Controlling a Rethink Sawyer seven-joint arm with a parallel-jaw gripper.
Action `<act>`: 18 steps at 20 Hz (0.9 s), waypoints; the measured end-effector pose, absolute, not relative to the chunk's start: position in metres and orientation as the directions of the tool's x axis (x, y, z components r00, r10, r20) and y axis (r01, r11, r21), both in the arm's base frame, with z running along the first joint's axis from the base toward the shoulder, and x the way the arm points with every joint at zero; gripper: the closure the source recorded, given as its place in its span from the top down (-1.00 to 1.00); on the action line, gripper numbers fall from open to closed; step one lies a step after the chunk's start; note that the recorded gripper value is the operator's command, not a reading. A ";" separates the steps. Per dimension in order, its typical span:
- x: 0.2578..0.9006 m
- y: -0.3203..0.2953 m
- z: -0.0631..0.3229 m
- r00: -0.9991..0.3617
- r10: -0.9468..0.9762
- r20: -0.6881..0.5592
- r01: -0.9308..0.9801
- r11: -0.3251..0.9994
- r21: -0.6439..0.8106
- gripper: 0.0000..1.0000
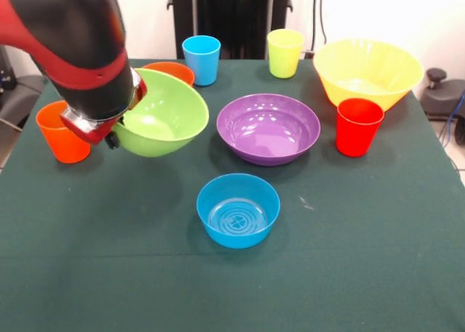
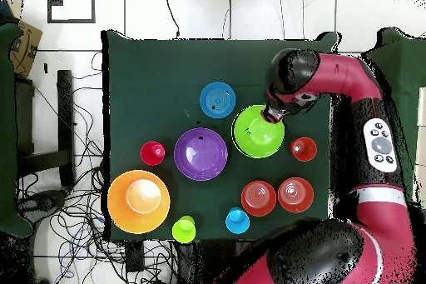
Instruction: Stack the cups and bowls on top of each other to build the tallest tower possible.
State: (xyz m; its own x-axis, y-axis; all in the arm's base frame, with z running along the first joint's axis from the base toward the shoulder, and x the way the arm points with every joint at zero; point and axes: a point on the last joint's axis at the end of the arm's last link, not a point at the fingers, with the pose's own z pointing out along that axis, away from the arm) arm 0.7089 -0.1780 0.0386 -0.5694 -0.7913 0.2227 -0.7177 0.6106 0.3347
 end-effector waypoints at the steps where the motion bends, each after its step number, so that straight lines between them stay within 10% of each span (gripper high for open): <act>1: 0.711 -0.179 0.041 -0.583 -0.787 0.202 -0.710 0.615 0.344 -1.00; 18: 0.720 -0.217 0.049 -0.762 -0.645 -0.057 -0.584 0.645 0.493 -1.00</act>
State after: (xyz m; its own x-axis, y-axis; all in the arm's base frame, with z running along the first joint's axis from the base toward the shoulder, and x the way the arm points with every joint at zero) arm 0.7197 -0.2165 0.0491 -0.7618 -0.6453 -0.0569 -0.5835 0.6454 0.4929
